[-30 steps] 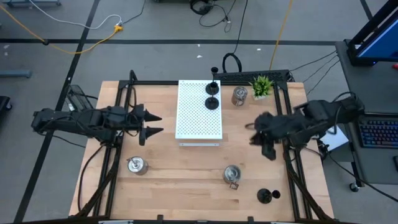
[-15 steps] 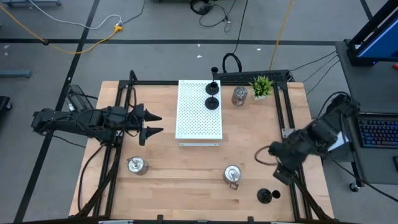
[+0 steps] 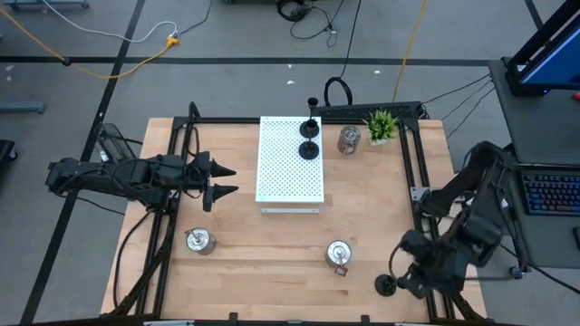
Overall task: Pick & Place candle stick holders
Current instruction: Put the black candle holder on the shelf aligned with the other black candle holder
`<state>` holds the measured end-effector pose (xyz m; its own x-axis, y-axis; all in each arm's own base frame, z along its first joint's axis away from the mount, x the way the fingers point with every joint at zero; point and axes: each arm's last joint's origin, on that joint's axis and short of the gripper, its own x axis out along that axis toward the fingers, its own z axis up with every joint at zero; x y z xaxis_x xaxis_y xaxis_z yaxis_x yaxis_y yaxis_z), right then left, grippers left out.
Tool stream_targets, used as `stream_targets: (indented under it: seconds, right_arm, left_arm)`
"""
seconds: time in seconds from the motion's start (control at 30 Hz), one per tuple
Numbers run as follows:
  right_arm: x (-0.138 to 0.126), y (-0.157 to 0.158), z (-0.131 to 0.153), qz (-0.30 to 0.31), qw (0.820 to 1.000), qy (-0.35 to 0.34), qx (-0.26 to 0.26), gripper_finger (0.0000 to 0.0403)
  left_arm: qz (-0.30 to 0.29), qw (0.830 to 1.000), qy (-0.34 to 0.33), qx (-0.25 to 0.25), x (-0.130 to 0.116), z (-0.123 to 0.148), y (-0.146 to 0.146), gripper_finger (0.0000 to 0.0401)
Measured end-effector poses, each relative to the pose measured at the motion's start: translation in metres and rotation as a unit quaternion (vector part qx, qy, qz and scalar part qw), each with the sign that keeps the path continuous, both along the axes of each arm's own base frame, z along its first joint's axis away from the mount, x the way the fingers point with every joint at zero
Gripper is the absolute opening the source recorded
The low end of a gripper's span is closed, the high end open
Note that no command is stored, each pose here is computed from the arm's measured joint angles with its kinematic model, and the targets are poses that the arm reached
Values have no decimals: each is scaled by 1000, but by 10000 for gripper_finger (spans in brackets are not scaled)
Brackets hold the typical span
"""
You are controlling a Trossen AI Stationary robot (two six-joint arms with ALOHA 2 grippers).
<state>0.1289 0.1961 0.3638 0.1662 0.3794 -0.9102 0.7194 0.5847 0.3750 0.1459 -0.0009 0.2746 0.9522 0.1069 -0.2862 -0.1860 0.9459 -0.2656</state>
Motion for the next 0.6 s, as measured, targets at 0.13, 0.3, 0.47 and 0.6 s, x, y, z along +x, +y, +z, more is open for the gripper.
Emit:
stream_targets:
  seconds: [0.13, 0.3, 0.47, 0.6]
  right_arm:
    - [4, 11, -9, 6, 1000, 11, -18, 73]
    - [8, 16, -15, -2, 999, -5, -44, 73]
    - [9, 20, -20, 0, 998, -2, -60, 73]
    - [8, 21, -24, 2, 997, 8, -76, 73]
  left_arm:
    - [0, 1000, 0, -1, 0, 0, 0, 269]
    - [1, 1000, 0, -3, 0, 0, 0, 269]
    - [2, 1000, -1, -6, 0, 0, 0, 269]
    - [1, 1000, 0, -6, 0, 0, 0, 269]
